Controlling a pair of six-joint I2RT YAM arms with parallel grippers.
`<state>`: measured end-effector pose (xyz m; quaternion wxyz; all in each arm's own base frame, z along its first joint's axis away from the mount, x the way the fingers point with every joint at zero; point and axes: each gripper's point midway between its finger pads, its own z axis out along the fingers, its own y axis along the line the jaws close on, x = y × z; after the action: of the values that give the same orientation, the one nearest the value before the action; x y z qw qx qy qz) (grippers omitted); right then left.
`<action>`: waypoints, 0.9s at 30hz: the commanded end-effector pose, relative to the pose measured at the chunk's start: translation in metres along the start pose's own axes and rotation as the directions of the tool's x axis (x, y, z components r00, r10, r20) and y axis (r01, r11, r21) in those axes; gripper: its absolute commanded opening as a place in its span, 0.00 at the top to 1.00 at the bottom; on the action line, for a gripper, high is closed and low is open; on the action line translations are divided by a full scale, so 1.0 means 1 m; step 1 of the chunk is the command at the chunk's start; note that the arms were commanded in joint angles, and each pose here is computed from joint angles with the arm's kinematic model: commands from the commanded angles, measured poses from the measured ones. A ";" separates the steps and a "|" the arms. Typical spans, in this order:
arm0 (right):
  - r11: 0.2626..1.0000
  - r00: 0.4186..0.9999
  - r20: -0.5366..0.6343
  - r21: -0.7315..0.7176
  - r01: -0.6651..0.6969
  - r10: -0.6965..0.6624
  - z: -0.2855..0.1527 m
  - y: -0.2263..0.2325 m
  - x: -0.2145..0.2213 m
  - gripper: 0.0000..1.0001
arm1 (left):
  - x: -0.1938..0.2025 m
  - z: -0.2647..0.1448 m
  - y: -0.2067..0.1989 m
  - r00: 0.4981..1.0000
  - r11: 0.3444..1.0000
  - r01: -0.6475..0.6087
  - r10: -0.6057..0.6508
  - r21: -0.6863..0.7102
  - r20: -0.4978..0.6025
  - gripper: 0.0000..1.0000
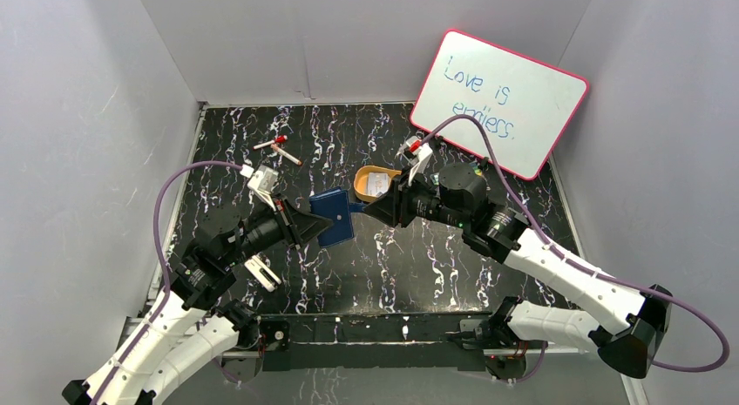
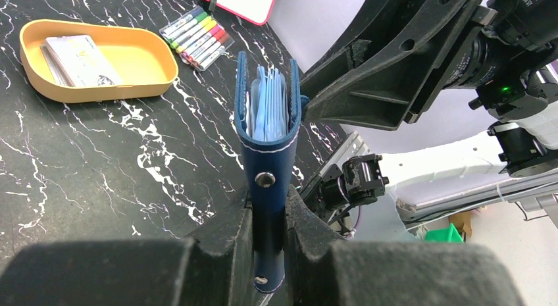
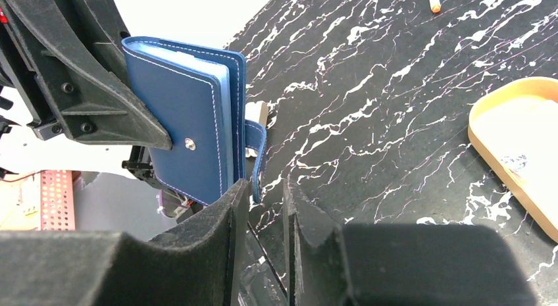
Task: Put the credit cards into the card holder
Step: Close the card holder at the center of the board.
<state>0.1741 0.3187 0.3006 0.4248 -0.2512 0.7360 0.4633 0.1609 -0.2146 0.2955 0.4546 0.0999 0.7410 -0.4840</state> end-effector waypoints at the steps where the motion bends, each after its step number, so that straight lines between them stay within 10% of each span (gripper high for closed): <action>1: 0.999 0.997 0.080 -0.047 0.023 -0.019 -0.002 0.017 -0.032 0.68 | -0.019 -0.007 -0.021 0.998 0.997 -0.032 0.028 0.066 0.060 1.00; 14: 0.999 0.994 0.108 -0.041 0.022 -0.017 -0.007 0.017 -0.037 0.69 | -0.020 -0.009 -0.021 0.997 0.997 -0.036 0.031 0.065 0.067 1.00; 27: 0.998 0.993 0.112 -0.063 0.027 -0.020 -0.008 0.021 -0.037 0.97 | -0.019 -0.008 -0.020 0.998 0.998 -0.031 0.027 0.063 0.064 1.00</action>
<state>0.1747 0.3207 0.3015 0.4232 -0.2492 0.7357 0.4664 0.1590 -0.2133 0.2991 0.4587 0.0995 0.7364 -0.4872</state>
